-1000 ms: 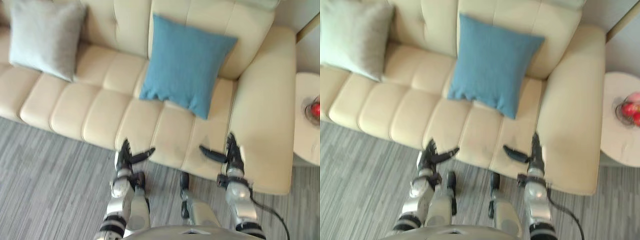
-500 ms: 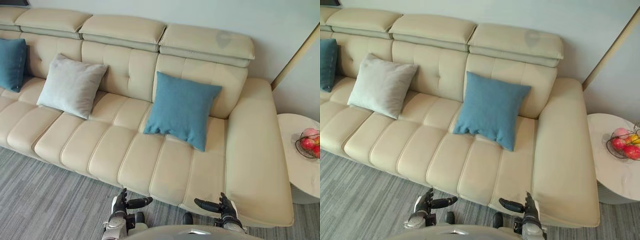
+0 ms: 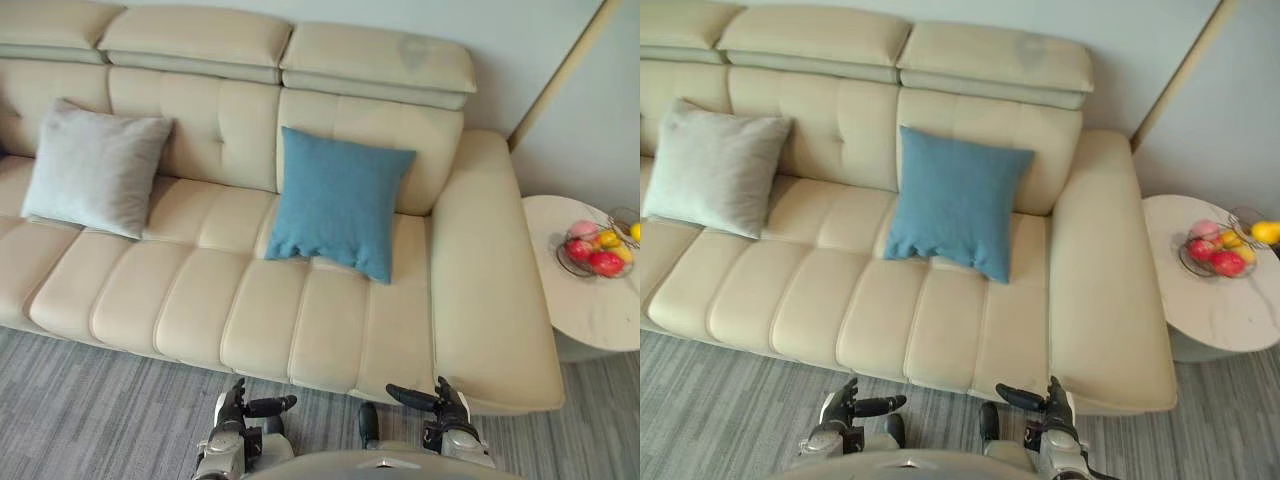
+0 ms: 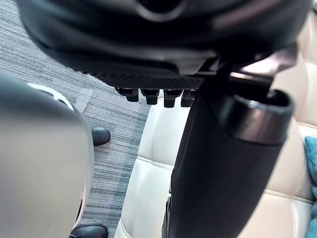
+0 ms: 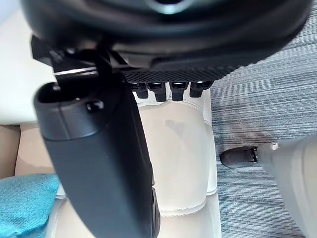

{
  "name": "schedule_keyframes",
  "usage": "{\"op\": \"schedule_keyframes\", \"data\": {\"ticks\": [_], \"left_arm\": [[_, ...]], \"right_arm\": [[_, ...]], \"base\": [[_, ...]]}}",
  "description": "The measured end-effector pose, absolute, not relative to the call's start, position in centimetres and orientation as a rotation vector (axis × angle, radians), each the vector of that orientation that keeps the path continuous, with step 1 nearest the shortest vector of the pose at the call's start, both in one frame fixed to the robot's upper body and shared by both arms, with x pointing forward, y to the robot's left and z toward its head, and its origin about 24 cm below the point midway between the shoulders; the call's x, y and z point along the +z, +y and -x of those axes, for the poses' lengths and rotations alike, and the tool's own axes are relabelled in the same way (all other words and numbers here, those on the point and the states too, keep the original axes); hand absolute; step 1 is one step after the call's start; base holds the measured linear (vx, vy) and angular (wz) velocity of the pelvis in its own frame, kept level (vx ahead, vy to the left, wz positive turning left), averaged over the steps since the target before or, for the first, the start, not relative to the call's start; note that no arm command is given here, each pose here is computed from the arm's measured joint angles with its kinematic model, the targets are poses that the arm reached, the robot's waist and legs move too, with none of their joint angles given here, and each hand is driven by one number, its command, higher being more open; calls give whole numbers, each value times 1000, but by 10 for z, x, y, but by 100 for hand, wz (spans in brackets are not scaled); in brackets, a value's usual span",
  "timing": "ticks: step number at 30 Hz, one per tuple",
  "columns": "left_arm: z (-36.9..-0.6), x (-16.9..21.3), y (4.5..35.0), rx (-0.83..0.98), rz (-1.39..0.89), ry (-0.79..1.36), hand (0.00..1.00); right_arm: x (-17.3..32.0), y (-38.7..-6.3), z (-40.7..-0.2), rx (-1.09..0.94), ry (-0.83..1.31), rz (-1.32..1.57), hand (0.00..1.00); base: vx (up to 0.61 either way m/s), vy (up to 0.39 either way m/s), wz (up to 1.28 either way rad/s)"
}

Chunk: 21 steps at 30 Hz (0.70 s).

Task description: Pick up cushions and gather them together orderly.

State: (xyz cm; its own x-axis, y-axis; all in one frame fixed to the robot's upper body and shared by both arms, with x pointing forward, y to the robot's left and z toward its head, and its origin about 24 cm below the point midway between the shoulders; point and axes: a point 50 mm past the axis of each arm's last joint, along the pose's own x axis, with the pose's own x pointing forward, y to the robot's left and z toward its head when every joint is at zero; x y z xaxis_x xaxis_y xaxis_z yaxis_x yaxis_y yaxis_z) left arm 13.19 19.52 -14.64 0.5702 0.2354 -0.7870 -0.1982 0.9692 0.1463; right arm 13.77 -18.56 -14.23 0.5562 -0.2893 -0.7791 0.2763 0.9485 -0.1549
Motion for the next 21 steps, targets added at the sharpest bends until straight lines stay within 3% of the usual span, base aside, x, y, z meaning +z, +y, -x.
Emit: {"op": "schedule_keyframes", "data": {"ticks": [4,12,21], "left_arm": [[-153,-135,197,240,-71,850,100],[-158,-136,176,182,-53,840,100],[-160,-135,173,172,-55,833,100]], "right_arm": [[-144,-177,-136,-321,935,2,100],[-134,-177,-161,-317,858,28,100],[-141,-169,-147,-287,915,54,100]], "base": [[-65,-97,9],[-167,-163,14],[-182,-27,31]]}}
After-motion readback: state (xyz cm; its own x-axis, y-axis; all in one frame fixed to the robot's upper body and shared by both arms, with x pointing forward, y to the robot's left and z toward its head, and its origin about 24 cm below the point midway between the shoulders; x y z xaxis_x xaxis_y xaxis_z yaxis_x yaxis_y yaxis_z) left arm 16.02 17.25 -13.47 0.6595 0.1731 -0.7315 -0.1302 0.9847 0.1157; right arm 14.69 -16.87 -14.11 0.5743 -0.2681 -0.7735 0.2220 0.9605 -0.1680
